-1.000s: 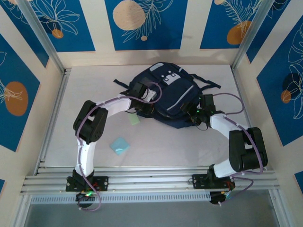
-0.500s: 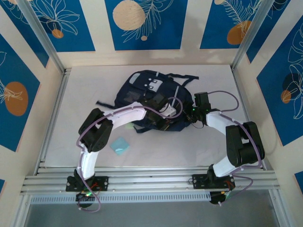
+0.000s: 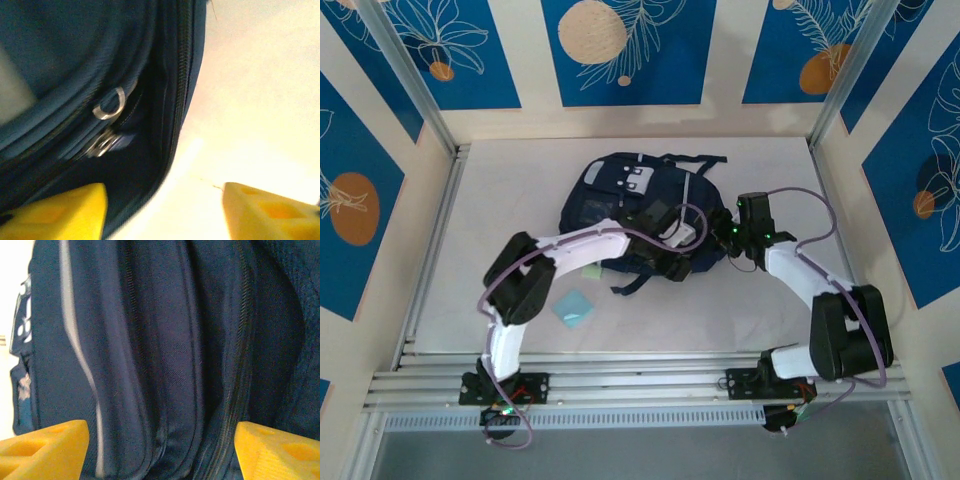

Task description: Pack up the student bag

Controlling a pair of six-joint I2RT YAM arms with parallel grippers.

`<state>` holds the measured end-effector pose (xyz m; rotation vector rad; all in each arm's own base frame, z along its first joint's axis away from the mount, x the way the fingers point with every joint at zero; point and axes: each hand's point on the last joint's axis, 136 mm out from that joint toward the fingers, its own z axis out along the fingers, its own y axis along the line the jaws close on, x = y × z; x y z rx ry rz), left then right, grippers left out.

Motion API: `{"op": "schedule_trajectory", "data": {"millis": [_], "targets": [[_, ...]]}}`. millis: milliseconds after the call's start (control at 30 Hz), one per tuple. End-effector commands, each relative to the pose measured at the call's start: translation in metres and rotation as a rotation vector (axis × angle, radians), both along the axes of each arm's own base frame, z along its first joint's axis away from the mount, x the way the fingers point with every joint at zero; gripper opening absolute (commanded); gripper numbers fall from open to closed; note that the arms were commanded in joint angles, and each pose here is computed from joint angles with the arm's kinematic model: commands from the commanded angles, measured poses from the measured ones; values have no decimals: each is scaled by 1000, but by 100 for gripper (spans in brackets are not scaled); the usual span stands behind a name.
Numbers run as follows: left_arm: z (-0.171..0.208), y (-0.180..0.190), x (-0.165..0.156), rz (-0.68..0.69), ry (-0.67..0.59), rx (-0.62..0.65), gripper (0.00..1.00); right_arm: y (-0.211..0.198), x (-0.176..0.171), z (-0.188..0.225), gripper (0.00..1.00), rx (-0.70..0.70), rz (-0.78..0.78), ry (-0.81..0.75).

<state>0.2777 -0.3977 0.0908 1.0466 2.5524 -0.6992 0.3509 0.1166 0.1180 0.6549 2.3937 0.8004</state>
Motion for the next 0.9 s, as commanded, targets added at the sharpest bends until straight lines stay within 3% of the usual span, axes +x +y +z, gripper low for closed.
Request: {"op": "schedule_trajectory", "data": {"millis": [0, 133, 333, 567, 867], "targets": [[42, 30, 22, 152, -75, -60, 76, 3, -28, 4, 78, -28, 84, 55], [46, 69, 27, 311, -22, -74, 80, 11, -47, 13, 77, -54, 148, 74], [24, 106, 45, 530, 79, -122, 81, 46, -69, 15, 67, -136, 313, 32], [20, 103, 70, 664, 123, -251, 85, 80, -61, 0, 66, -289, 504, -69], [-1, 103, 91, 762, 171, -314, 85, 80, -41, -60, 67, -370, 488, -33]]}}
